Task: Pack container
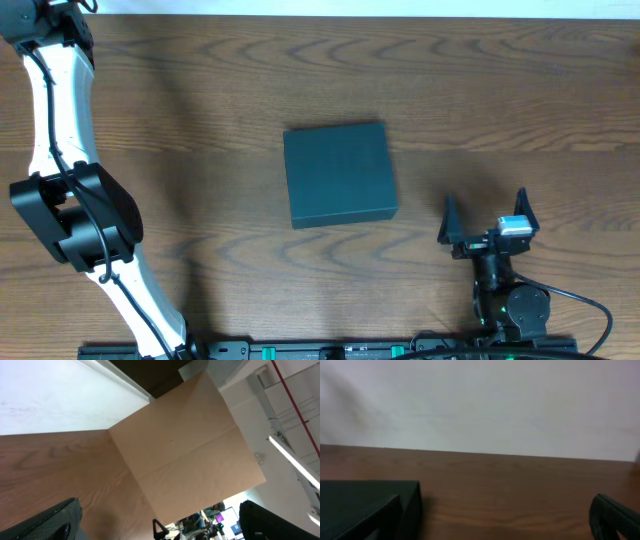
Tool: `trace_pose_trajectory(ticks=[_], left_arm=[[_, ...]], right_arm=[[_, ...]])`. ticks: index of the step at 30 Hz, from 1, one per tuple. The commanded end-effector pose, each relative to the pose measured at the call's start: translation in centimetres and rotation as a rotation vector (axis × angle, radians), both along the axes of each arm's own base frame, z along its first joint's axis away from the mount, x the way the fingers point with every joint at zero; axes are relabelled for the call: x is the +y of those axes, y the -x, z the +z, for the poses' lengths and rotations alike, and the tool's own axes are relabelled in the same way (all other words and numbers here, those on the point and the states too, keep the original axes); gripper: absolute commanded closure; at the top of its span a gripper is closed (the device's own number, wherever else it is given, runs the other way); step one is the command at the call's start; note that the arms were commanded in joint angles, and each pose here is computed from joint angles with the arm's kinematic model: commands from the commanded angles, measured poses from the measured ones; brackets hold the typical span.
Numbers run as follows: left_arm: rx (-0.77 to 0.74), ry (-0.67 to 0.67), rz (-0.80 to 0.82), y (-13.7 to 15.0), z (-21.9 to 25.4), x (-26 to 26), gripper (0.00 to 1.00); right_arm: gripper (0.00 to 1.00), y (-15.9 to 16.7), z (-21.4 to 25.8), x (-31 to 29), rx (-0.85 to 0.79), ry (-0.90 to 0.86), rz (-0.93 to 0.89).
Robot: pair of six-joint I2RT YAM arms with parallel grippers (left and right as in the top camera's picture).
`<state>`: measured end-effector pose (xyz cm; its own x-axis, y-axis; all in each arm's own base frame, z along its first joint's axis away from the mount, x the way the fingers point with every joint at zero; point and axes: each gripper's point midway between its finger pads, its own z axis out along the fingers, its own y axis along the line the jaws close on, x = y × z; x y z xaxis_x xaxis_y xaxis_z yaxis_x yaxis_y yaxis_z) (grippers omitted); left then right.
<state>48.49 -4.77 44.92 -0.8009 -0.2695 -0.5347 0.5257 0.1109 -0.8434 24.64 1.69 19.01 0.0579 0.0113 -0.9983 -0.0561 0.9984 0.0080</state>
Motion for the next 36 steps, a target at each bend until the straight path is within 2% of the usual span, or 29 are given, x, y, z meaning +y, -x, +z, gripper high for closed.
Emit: trace_pose_trajectory(ticks=[1, 11, 17, 36], left_arm=[[-0.073, -0.025, -0.001, 1.7, 2.4, -0.4, 0.02], [-0.073, -0.025, -0.001, 1.7, 2.4, -0.4, 0.01], [-0.073, -0.025, -0.001, 1.7, 2.4, -0.4, 0.01], [-0.073, -0.025, -0.001, 1.7, 2.4, -0.4, 0.02]], right_arm=[[0.01, 0.0, 0.0, -0.9, -0.004, -0.030, -0.043], [0.01, 0.0, -0.5, -1.0, 0.016, -0.027, -0.047], [0.01, 0.0, -3.3, -1.0, 0.130, -0.016, -0.048], [0.01, 0.0, -3.3, -1.0, 0.131, -0.016, -0.048]])
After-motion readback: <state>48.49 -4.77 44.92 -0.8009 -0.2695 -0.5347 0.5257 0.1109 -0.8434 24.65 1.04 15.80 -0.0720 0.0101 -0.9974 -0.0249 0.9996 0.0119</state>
